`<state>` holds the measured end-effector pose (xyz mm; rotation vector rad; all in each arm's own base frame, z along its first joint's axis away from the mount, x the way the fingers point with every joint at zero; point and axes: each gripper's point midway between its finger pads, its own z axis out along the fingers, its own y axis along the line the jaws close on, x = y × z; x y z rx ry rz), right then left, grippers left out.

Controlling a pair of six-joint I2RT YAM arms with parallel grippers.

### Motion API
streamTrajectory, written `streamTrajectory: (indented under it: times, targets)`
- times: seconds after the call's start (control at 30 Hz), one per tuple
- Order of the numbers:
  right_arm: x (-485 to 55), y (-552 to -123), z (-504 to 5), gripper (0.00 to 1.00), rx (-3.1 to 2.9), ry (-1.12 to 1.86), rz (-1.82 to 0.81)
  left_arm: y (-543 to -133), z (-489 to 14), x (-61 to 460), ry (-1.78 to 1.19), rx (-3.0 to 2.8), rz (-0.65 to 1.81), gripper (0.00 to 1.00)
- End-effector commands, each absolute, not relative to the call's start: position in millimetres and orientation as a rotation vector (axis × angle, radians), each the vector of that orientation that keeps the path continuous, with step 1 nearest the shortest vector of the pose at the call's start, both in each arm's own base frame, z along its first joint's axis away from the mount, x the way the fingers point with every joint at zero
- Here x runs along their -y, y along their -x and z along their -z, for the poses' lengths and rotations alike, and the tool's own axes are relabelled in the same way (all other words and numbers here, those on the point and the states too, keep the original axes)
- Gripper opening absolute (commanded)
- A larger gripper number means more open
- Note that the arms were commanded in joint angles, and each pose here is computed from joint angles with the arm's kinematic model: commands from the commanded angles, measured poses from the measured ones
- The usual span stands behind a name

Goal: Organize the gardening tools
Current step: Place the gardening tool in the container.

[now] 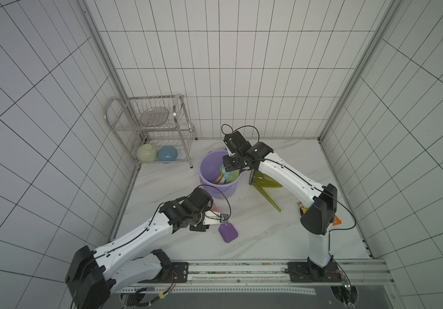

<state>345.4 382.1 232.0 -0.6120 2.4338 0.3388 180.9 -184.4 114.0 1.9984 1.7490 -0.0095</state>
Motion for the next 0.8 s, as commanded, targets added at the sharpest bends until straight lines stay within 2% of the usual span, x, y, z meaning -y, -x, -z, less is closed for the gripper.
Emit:
streamTrajectory:
  times: [0.0,0.3,0.57,0.77]
  targets:
    - [-390,-349,-215,0.01,-2.445,0.618,-0.338,-184,-112,188,-2.018,-1.705,-0.008,0.42]
    - [-383,-348,-226,0.10,-2.445,0.583,-0.416,-191,-101,192,-2.130,-1.604,-0.078,0.42]
    - [-358,-340,-254,0.33,-2.413,0.532,-0.509,-204,-90,200,-2.213,-1.509,-0.153,0.42]
    - [-337,-317,-281,0.52,-2.366,0.532,-0.625,-213,-86,205,-2.275,-1.427,-0.211,0.42]
